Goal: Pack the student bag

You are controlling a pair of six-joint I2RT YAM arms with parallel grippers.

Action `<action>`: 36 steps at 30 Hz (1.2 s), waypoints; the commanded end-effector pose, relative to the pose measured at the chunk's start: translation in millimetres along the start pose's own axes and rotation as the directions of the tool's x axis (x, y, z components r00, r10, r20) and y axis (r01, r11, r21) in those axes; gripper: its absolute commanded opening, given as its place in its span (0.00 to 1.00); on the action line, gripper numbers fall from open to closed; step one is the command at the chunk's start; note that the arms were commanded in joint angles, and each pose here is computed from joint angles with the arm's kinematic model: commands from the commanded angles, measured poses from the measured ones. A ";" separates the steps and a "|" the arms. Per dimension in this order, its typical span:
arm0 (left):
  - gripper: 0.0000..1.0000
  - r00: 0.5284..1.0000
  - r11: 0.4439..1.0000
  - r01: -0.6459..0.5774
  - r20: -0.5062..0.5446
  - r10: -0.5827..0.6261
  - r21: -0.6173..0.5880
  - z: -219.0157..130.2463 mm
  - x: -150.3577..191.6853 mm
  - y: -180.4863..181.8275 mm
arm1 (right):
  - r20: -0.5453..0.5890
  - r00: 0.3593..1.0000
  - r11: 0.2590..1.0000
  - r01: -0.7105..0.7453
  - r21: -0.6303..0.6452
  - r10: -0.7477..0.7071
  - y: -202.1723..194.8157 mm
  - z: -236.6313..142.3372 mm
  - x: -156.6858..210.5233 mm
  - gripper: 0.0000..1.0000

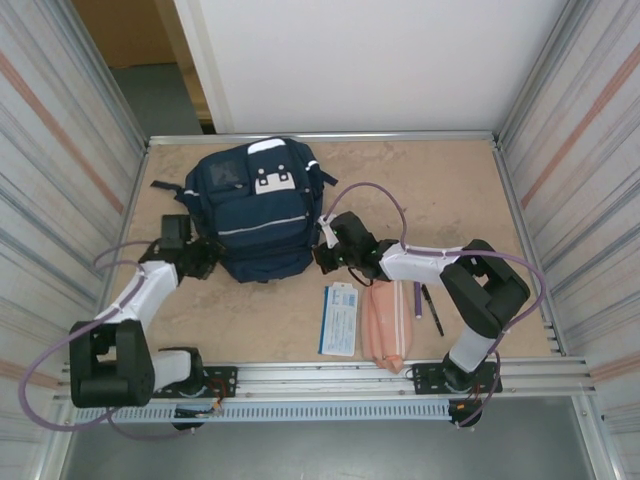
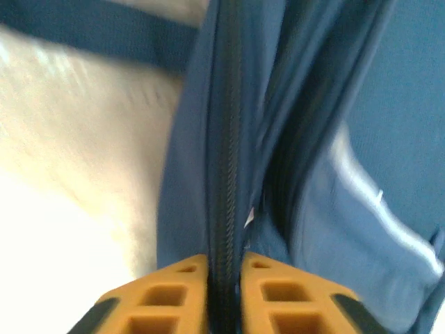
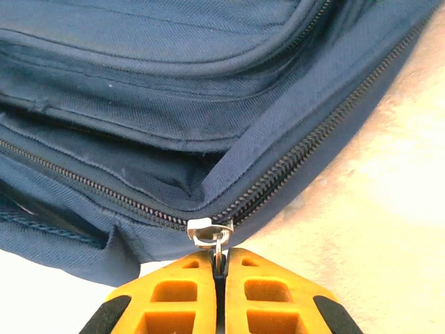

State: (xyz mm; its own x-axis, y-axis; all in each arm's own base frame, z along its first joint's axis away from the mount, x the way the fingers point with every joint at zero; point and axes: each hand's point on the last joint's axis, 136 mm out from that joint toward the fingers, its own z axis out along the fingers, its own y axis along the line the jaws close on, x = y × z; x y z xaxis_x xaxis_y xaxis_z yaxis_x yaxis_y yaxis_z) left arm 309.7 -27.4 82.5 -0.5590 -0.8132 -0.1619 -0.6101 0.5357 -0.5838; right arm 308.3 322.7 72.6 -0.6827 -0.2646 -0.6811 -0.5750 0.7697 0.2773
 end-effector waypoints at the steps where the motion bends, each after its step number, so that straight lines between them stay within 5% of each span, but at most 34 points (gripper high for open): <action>1: 0.36 0.998 0.994 -0.035 -0.057 0.041 0.101 -8.4 -16.4 -19.7 | -0.056 0.998 0.999 -0.040 0.009 0.040 -0.8 -3.7 8.8 0.00; 5: 0.42 0.993 0.989 -0.112 -0.030 0.116 0.099 -19.6 -13.3 -33.8 | -0.032 0.999 0.996 0.012 -0.089 -0.015 37.0 0.6 -4.6 0.00; 9: 0.51 0.967 0.967 -0.253 -0.030 0.254 0.023 -37.0 25.1 -38.7 | 0.004 0.997 0.986 0.073 -0.150 -0.074 67.4 1.6 -14.0 0.00; 16: 0.58 0.991 0.993 -0.071 -0.107 0.081 0.095 -41.2 77.4 -33.8 | 0.059 0.992 0.955 0.127 -0.268 -0.115 110.9 0.0 -18.6 0.00; 19: 0.68 0.995 0.996 -0.084 -0.055 0.085 0.017 -41.9 87.0 -29.2 | 0.072 0.988 0.933 0.155 -0.325 -0.139 132.1 -2.8 -15.4 0.00; 26: 0.69 1.000 0.993 -0.009 -0.017 0.007 -0.119 -31.2 95.8 -9.0 | 0.091 0.983 0.897 0.182 -0.402 -0.159 165.5 -1.9 -6.1 0.00; 32: 0.57 0.998 0.984 0.047 0.044 -0.040 -0.173 -24.9 86.6 3.6 | 0.096 0.981 0.879 0.192 -0.436 -0.166 179.7 -5.3 -0.2 0.00; 36: 0.25 0.999 0.983 -0.008 0.047 0.017 -0.182 -23.6 82.9 -0.2 | 0.084 0.981 0.897 0.195 -0.397 -0.176 167.8 -2.1 4.1 0.00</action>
State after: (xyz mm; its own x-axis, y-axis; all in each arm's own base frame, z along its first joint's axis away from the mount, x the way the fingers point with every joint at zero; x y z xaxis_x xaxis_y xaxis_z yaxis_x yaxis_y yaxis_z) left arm 245.6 -99.7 85.6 -0.5633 -0.8119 -0.1536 -0.6917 0.5650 -0.4497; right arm 208.6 440.3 102.9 -0.5575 -0.3729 -0.7417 -0.8093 0.4434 0.3854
